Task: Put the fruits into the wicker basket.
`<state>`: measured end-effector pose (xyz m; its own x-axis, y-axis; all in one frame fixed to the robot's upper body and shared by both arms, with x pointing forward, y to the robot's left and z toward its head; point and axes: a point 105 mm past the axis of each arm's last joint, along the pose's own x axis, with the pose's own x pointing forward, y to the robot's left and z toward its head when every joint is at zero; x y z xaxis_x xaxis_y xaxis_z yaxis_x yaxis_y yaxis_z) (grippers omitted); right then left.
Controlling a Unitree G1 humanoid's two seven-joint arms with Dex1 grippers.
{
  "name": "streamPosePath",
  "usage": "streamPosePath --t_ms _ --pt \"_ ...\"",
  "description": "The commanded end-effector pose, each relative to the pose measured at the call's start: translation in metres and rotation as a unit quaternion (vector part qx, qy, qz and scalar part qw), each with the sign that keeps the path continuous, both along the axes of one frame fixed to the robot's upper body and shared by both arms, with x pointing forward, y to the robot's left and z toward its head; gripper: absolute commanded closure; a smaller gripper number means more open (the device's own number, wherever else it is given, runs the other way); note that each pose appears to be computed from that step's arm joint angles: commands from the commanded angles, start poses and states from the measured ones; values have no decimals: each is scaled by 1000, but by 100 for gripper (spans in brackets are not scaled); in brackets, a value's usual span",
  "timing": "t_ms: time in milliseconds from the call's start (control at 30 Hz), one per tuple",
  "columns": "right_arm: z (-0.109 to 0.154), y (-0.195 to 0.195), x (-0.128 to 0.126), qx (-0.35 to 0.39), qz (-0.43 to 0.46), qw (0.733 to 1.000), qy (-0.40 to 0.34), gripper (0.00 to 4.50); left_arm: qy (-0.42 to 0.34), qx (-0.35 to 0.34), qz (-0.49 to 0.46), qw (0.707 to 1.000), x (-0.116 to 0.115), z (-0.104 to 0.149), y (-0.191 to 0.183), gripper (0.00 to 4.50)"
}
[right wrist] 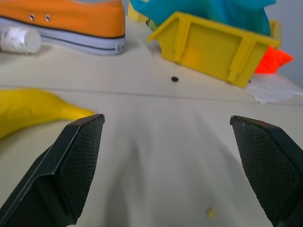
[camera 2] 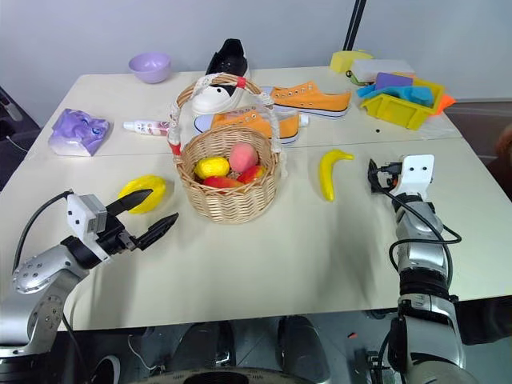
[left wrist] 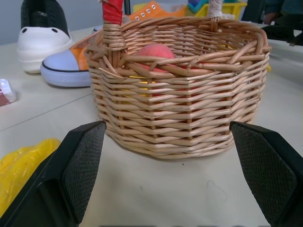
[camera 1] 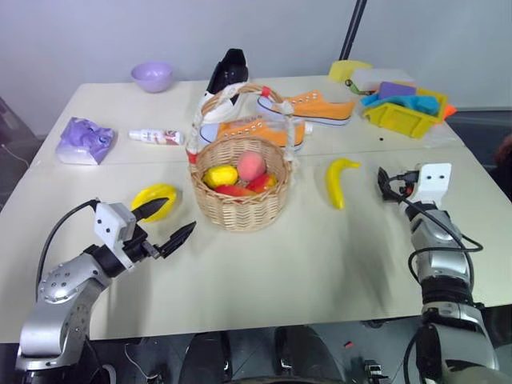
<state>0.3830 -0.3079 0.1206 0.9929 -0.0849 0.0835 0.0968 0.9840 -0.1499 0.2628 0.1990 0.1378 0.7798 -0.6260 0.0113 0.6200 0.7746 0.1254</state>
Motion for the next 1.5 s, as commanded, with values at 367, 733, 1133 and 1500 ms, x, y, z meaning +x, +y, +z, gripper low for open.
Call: streamPosePath --t_ms 367,733,1133,1500 --pt "23 63 -45 23 149 988 -39 7 -21 -20 -37 999 6 17 9 0" --pt "22 137 -77 -13 234 969 82 7 -41 -11 -145 989 -23 32 -15 0" --pt "31 124 -25 2 138 969 207 7 -57 -10 -172 983 -27 36 -40 0" --pt "10 125 -11 37 124 955 267 7 -45 -19 -157 986 -31 30 -39 0"
